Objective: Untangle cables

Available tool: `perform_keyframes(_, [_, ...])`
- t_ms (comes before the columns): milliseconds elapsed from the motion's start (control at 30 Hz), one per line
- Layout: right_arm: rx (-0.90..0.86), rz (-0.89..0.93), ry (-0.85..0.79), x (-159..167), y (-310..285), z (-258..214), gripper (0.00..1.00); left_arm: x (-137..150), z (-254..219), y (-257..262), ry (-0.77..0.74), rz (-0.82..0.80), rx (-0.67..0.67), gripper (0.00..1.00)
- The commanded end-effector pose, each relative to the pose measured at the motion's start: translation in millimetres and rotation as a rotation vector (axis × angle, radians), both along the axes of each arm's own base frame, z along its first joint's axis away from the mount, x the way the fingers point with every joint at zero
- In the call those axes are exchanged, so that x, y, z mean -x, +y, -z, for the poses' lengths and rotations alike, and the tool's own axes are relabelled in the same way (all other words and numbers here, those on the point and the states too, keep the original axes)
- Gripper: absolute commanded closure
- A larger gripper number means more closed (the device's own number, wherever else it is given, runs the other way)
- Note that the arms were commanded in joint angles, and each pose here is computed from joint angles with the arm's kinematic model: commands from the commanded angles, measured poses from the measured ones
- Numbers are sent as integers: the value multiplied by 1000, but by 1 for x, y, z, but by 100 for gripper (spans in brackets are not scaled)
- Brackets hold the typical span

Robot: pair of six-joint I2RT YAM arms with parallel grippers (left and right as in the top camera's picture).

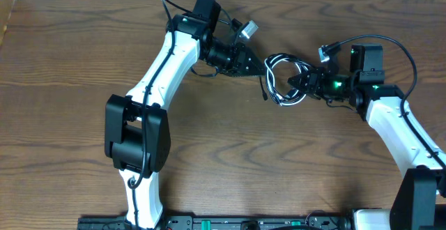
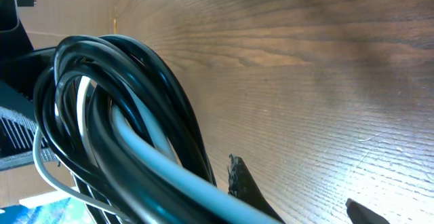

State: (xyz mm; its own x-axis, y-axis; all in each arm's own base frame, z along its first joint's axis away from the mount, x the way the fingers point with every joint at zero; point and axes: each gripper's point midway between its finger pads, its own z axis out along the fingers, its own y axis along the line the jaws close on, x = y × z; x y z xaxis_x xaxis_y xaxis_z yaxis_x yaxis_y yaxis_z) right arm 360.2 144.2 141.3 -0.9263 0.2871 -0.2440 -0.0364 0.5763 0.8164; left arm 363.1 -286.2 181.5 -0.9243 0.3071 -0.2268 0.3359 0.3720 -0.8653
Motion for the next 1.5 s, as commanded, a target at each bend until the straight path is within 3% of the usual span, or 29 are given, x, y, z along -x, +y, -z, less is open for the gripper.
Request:
perform_keyframes(0, [-36,-44,-32,5,7,-12,99,6,-3,-3,21,3,-9,75])
perform_keyframes(200, [-48,-55,-16,8,9,-12,99,6,24,6,5,-26,-189,80])
perform_keyframes(300, [-72,-74,-19,11,12,-16,99,2,44,9,-6,-83,-348,81])
perform_keyframes(367, [-96,-94,-18,14,16,-19,99,-6,61,20,-22,-160,-503,87])
perform_keyframes(500, [-123,-146,-43,20,20,-24,99,-29,83,60,-53,-381,-785,90])
perform_keyframes(600, [-102,-189,-67,27,21,-21,99,-45,85,85,-72,-486,-862,90])
perform_keyframes(867, [62,-189,-47,35,7,8,99,-65,81,125,-40,-568,-847,92])
perform_keyframes(1133, [130,-90,22,27,-5,20,99,-18,54,63,70,-254,-486,92])
perform_keyframes(1367, [137,-15,55,19,-10,22,99,-5,25,44,10,-214,-435,92])
perform_keyframes(1400, [144,0,59,17,-12,23,99,-3,21,41,8,-221,-432,92])
perform_keyframes(1467, [148,12,52,14,-13,22,99,-3,18,36,46,-282,-456,78])
